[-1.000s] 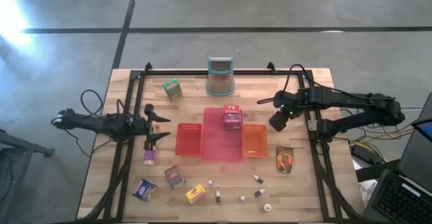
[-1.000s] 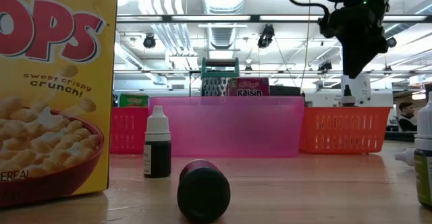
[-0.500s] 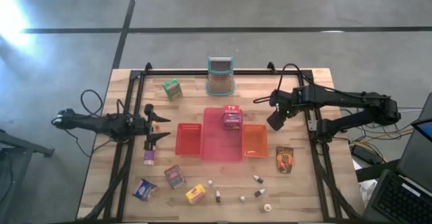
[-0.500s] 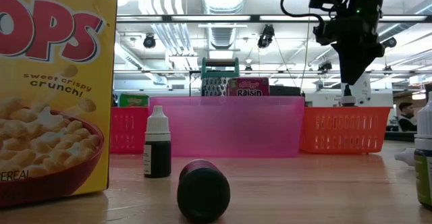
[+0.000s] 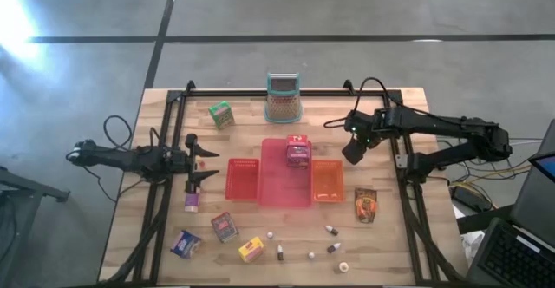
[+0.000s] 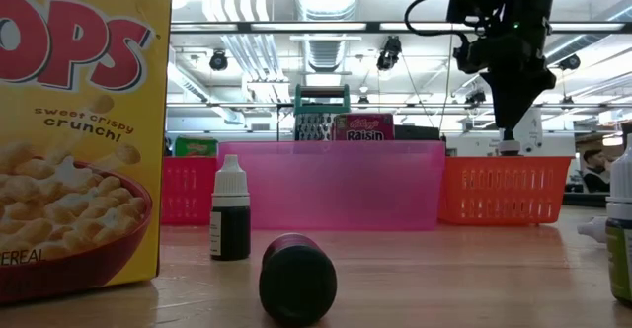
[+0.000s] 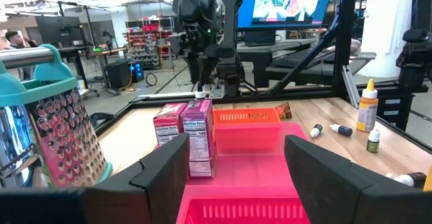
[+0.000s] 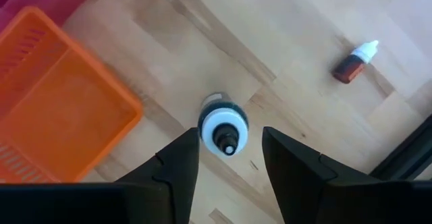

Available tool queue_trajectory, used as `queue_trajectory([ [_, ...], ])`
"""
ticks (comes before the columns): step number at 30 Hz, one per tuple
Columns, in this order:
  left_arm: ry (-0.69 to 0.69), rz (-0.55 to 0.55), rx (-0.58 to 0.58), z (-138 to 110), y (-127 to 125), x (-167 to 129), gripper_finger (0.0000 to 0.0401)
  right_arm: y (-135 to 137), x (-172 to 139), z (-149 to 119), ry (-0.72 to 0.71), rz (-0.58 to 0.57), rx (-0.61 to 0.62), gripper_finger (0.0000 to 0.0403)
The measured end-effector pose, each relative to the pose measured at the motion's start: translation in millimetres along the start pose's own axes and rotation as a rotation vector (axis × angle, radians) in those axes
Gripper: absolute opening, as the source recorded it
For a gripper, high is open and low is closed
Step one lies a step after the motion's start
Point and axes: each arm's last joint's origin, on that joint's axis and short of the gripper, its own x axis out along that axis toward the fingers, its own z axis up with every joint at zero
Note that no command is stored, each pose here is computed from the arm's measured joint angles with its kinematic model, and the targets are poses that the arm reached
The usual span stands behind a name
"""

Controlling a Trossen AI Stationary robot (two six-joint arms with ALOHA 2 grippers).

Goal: Pick & Place Kitchen Items
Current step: Put the big black food coloring bottle into the orange bin

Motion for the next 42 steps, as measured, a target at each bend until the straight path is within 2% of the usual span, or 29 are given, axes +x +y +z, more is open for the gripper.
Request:
queue_trajectory([
  [10,0.000,0.000,0.000,0.0,0.0,0.0,0.0248,-2.1,0.4,1.3,0.014,0.020,0.014,0.0142],
  [23,0.000,0.000,0.000,0.0,0.0,0.0,0.0248,-2.3,3.2,0.1,0.021,0.025,0.015,0.0166],
  [42,0.000,0.000,0.000,0.0,0.0,0.0,0.0248,-6.8,16.0,-1.7,0.020,0.019,-0.006,0.0114],
])
